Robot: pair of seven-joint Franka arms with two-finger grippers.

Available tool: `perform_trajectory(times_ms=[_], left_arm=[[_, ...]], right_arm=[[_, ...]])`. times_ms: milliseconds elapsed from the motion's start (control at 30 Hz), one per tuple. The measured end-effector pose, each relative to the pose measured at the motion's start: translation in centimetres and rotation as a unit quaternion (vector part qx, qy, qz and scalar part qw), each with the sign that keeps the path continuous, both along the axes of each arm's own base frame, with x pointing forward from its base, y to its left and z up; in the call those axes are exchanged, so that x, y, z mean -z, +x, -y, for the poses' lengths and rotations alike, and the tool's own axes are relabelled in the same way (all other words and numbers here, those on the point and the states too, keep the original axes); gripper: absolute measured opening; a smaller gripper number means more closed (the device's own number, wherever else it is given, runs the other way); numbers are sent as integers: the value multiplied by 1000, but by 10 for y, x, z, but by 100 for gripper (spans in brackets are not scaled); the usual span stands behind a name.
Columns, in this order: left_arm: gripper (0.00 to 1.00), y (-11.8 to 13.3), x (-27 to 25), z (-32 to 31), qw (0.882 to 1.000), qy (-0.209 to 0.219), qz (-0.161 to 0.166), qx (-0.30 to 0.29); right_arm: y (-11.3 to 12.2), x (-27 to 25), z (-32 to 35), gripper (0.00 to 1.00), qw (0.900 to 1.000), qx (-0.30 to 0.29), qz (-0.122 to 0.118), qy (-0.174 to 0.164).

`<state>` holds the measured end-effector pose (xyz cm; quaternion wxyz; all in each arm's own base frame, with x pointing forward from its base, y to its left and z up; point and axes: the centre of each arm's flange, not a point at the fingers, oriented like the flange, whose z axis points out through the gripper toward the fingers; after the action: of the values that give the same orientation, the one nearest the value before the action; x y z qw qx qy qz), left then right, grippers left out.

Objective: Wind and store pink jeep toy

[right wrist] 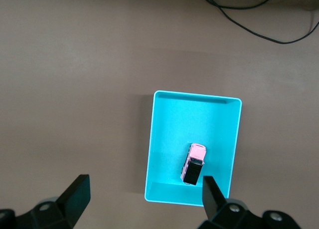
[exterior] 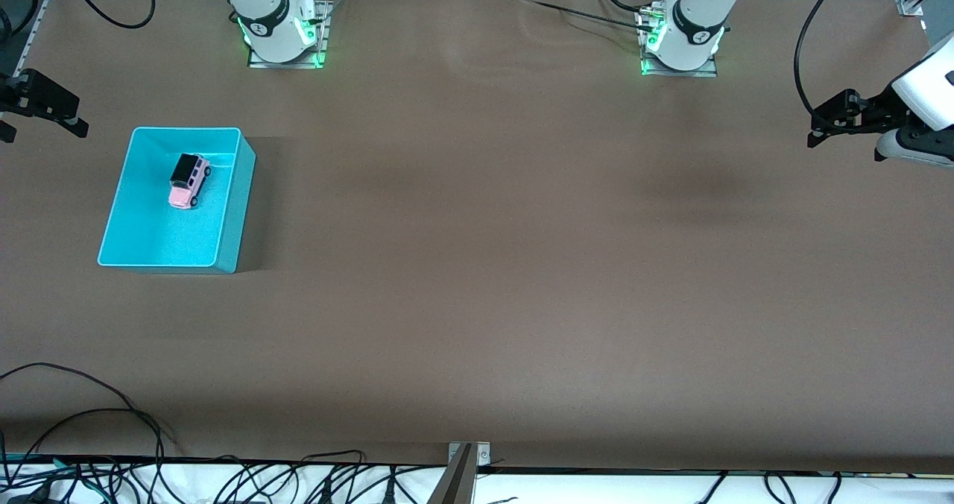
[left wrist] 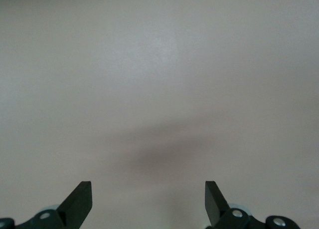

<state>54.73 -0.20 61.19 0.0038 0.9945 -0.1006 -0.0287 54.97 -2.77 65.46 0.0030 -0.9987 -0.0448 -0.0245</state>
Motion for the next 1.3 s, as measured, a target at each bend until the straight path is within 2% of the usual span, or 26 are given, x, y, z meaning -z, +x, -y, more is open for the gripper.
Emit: perform_trajectory(times_ms=[1301], left_arm=[[100, 0, 0, 0, 1000, 0, 0, 0]], right_arm=[[-2, 1, 4, 100, 1000, 4, -8, 0]])
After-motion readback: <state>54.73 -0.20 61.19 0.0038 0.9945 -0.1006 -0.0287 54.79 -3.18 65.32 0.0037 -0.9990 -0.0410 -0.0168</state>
